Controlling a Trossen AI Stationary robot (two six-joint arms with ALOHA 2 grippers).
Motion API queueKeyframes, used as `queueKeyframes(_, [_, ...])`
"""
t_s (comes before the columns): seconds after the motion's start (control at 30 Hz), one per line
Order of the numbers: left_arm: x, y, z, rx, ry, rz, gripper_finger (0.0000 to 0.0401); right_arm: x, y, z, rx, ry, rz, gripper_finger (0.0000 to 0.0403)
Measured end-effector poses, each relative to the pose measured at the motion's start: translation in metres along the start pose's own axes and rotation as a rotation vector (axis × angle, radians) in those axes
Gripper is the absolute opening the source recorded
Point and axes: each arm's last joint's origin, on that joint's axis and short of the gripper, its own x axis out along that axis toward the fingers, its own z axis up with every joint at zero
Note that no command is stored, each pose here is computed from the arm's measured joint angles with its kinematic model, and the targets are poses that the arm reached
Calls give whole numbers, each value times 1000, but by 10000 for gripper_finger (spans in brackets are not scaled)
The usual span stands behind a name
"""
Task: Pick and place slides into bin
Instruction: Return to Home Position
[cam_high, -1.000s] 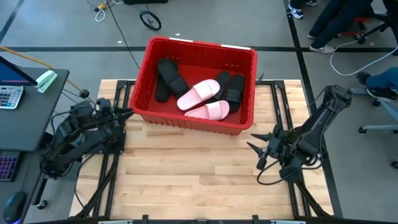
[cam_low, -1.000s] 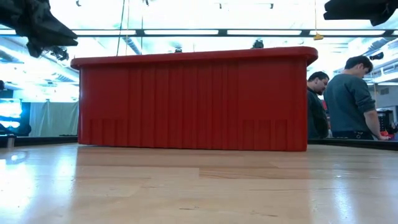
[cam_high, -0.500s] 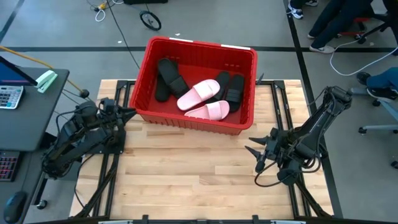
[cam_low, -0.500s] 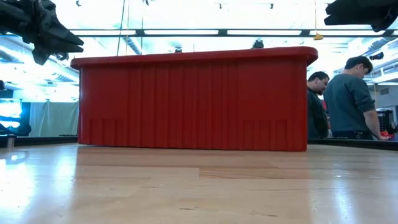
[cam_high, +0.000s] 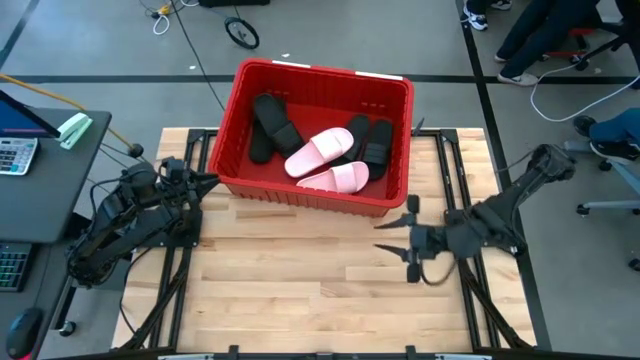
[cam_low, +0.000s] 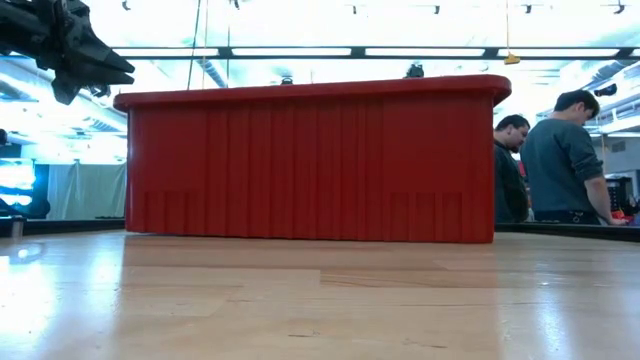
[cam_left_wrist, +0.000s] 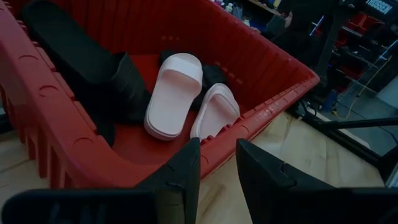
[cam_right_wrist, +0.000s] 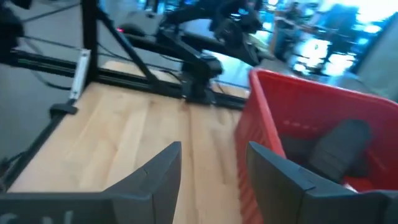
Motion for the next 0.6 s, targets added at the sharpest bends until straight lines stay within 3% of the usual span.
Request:
queueKeyframes(0.13, [0,0,0,0,0,0,107,14,-24,-7,32,-1,77,185])
queueKeyframes(0.27, [0,0,0,0,0,0,107,24,-39,-32,76,-45,121,185])
queueKeyframes(0.6, [0,0,0,1,0,0,107,0,-48,-92,218,-176,154,185])
